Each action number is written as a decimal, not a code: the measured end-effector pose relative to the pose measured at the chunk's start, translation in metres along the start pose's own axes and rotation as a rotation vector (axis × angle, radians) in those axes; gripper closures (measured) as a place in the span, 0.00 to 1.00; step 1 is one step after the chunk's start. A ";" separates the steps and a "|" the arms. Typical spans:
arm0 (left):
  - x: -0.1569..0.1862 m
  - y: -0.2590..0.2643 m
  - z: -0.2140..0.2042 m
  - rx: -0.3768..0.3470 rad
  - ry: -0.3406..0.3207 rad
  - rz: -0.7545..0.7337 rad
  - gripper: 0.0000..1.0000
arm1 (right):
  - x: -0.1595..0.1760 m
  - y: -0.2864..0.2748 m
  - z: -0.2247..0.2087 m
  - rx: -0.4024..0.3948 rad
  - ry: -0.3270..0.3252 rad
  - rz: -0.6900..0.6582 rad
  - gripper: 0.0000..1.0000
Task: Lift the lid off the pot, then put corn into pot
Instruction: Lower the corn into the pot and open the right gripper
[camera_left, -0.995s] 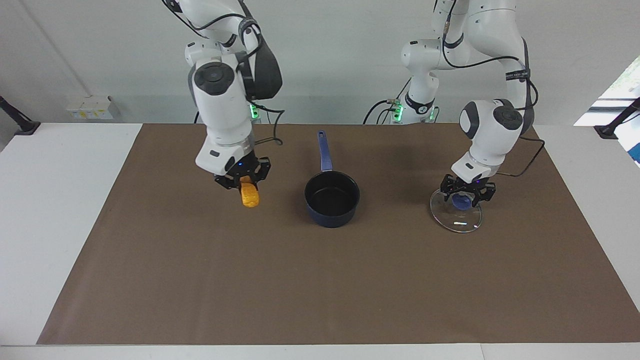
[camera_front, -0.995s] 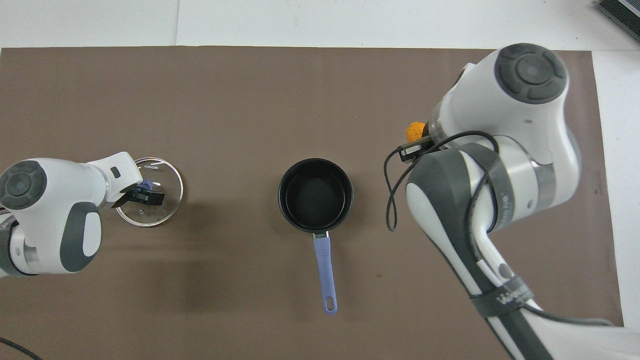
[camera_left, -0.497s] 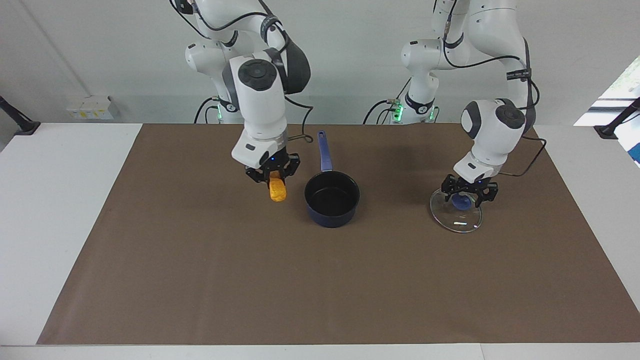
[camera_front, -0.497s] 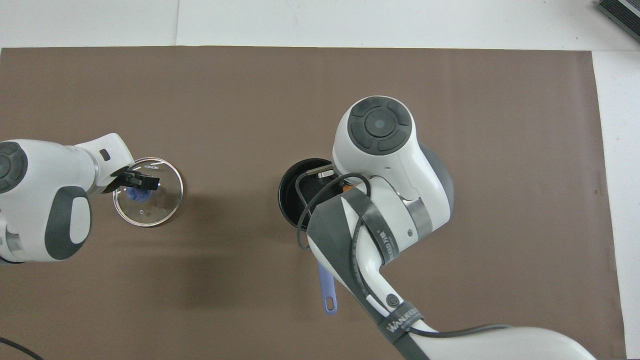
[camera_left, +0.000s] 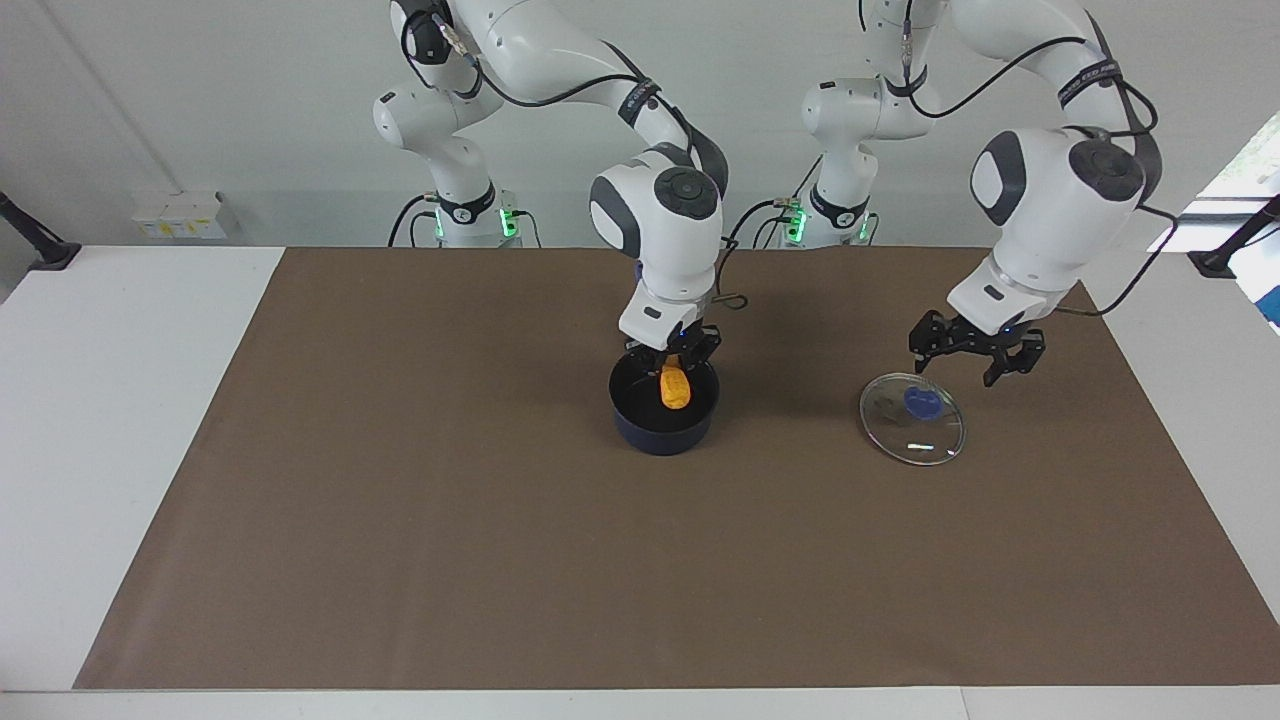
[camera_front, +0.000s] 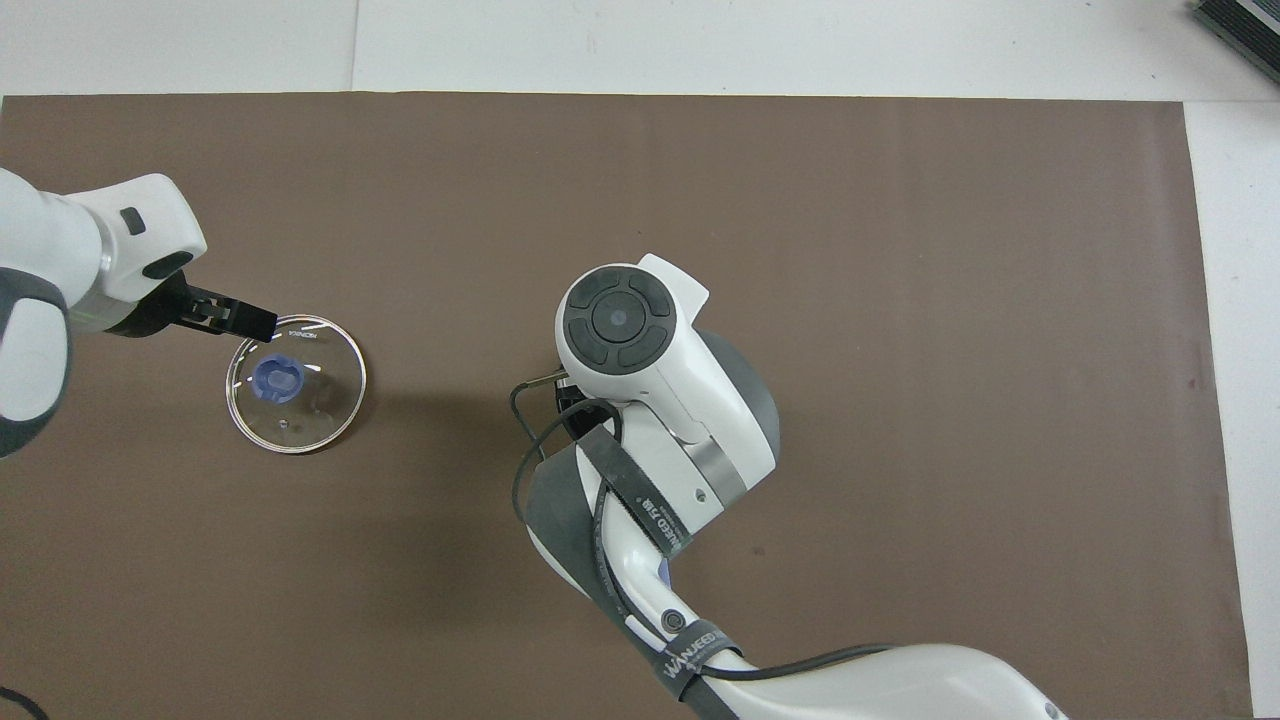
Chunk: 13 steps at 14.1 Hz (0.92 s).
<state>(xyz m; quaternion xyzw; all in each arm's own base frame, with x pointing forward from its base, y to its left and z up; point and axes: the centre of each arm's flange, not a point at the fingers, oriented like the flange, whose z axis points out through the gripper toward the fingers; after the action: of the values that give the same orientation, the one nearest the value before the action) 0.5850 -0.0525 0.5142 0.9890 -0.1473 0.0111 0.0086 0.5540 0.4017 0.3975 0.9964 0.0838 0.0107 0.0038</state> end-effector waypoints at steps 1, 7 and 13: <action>0.000 -0.001 -0.016 -0.002 -0.008 -0.015 0.00 | 0.002 0.004 0.001 -0.001 -0.001 0.006 0.64; -0.012 -0.011 -0.077 -0.002 -0.019 -0.154 0.00 | 0.006 0.003 0.025 -0.001 0.001 0.009 0.64; -0.038 -0.003 -0.111 -0.003 -0.028 -0.226 0.00 | 0.003 0.005 0.046 -0.007 -0.023 0.014 0.64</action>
<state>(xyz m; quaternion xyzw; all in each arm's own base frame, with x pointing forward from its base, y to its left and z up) 0.5479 -0.0364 0.6246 0.9993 -0.0351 -0.0041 0.0090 0.5588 0.3966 0.3513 0.9970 0.0768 -0.0003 0.0081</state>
